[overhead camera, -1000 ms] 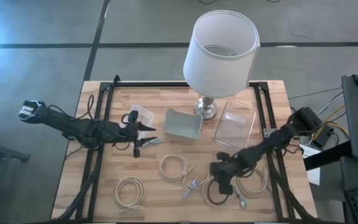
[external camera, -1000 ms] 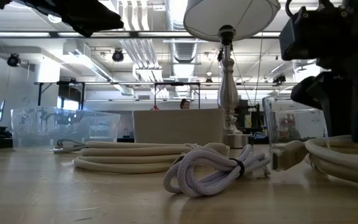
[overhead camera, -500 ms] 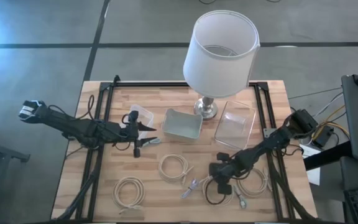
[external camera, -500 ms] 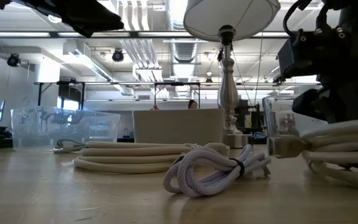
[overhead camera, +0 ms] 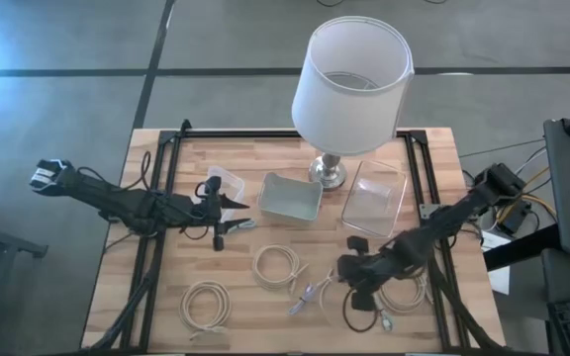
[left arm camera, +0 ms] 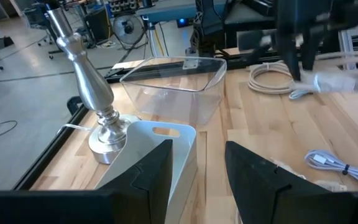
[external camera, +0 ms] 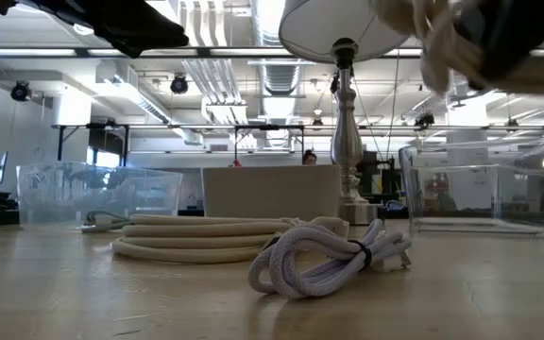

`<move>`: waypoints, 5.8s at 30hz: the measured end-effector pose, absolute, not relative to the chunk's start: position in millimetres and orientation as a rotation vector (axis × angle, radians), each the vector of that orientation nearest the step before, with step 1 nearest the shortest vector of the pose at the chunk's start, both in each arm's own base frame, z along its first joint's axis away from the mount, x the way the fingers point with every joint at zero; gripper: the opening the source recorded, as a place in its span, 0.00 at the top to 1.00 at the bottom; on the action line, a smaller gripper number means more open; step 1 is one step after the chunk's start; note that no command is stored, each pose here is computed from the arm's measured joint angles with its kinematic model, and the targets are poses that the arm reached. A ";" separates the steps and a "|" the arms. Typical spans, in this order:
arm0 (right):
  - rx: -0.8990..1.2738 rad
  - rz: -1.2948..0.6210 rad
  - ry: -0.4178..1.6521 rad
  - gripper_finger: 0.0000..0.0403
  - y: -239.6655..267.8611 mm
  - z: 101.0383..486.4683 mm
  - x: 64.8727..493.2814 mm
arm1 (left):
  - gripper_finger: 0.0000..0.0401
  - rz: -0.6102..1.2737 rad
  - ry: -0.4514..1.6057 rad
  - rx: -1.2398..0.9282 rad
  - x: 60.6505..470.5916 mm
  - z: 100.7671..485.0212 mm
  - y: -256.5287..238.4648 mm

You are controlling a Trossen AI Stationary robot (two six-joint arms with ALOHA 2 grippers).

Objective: Pick & Place USB Port
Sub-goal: Put the light brown HDMI cable into the transparent bin, then put the bottom right light brown HDMI cable into the transparent bin

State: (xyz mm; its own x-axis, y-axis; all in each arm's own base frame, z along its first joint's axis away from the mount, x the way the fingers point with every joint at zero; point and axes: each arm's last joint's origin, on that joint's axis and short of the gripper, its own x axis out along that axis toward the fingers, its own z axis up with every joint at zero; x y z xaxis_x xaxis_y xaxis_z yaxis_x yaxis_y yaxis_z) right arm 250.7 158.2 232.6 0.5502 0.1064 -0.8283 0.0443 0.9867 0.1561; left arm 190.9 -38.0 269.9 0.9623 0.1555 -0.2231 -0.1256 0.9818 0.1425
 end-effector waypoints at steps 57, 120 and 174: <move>-0.397 -1.199 1.148 0.83 14.5 214.8 181.3 | 0.62 0.142 0.247 0.131 192.0 268.0 -38.3; 0.482 -0.556 1.522 0.55 142.8 274.1 175.4 | 0.62 0.149 0.264 0.082 191.0 260.1 -38.0; 0.766 -0.435 1.416 0.93 158.1 206.8 184.1 | 0.62 0.149 0.257 0.080 191.2 260.8 -38.1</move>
State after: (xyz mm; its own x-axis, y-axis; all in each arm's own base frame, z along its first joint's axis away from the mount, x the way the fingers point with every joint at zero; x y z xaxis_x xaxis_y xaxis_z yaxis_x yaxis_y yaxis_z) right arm 184.1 158.1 206.8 0.1344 0.1681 -0.9766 0.6877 0.6937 0.2141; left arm 191.2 -38.1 260.8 0.9563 0.1565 -0.2469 -0.1362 0.9859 0.0975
